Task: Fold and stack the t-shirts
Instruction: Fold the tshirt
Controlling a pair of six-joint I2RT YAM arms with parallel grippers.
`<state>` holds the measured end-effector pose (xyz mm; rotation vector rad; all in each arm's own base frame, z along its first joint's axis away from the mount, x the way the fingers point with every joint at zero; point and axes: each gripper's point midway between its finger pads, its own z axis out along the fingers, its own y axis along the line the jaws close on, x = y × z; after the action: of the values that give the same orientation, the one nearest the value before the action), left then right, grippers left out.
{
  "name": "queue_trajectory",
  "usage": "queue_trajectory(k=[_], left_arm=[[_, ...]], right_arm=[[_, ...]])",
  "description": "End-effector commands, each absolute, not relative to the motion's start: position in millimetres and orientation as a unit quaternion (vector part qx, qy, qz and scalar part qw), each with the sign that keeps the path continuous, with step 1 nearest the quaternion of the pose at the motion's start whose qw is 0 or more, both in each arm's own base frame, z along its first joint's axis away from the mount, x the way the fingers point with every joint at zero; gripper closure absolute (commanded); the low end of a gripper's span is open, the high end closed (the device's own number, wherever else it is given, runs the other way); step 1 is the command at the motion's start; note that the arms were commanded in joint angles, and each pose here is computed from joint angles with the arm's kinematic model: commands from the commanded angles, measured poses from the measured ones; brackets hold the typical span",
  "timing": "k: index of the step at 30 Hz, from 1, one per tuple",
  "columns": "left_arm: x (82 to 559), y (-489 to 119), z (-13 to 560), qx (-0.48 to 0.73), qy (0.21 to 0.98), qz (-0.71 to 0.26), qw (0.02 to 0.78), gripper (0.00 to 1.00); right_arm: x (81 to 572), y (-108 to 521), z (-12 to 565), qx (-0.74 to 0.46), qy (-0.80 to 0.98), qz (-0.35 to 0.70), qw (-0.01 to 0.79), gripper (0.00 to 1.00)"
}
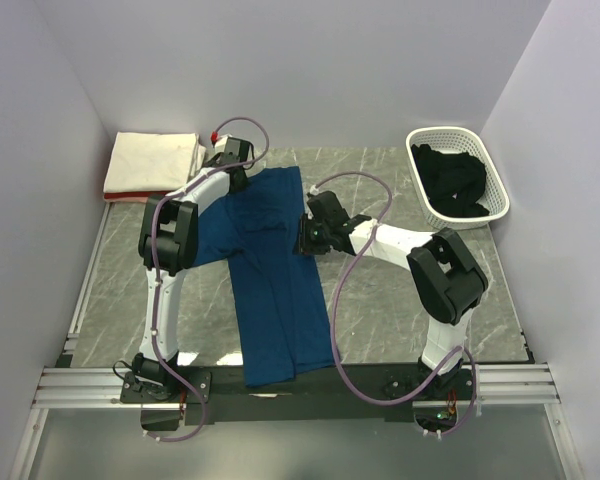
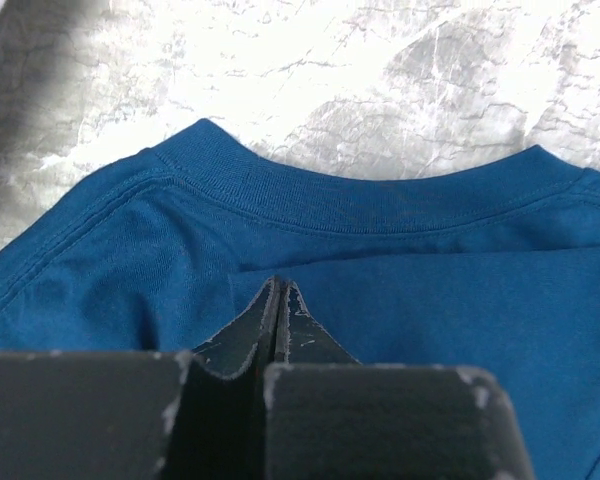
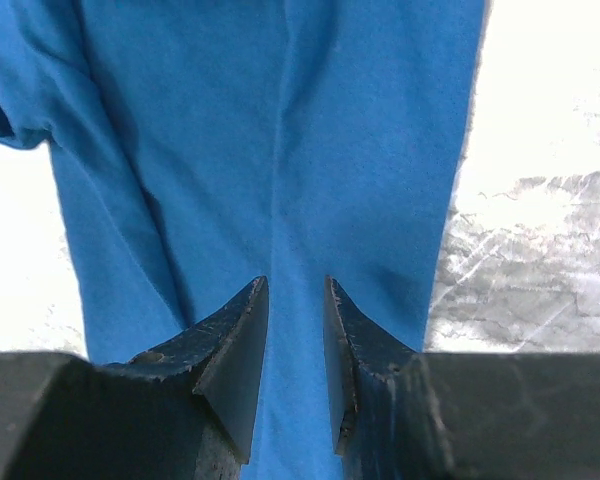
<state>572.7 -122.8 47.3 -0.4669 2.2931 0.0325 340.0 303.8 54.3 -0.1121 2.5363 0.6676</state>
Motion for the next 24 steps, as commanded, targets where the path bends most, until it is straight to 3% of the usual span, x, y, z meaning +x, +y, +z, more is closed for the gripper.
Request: queue_trajectory(k=[1, 7, 11, 14, 17, 24], left_arm=[[579.7, -127.4, 88.5, -0.182, 0.884, -0.009, 0.431, 1.0], [577.5, -119.5, 93.9, -0.187, 0.882, 0.011, 0.432, 1.0], [575.0, -111.4, 83.9, -0.198, 0.886, 0.026, 0.418, 0.72], [573.7, -110.1, 75.3, -0.202, 0.889, 0.03, 0.41, 0.63], [574.2, -111.4, 71.0, -0.202, 0.89, 0.025, 0.408, 0.59], [576.0, -118.2, 60.9, -0.196, 0.895, 0.01, 0.401, 0.59]], right_arm=[[363.2, 311.7, 80.1, -0.036, 0.92, 0.26, 0.291, 0.64], [370.2, 316.2, 87.7, -0.038, 0.917, 0.262, 0.297, 0.64], [369.3, 316.3, 85.0, -0.037, 0.918, 0.263, 0.295, 0.64], [367.7, 316.0, 81.3, -0.039, 0.919, 0.261, 0.292, 0.64], [367.1, 315.5, 79.7, -0.039, 0.92, 0.26, 0.291, 0.64], [366.8, 315.2, 77.6, -0.039, 0.921, 0.259, 0.29, 0.64]])
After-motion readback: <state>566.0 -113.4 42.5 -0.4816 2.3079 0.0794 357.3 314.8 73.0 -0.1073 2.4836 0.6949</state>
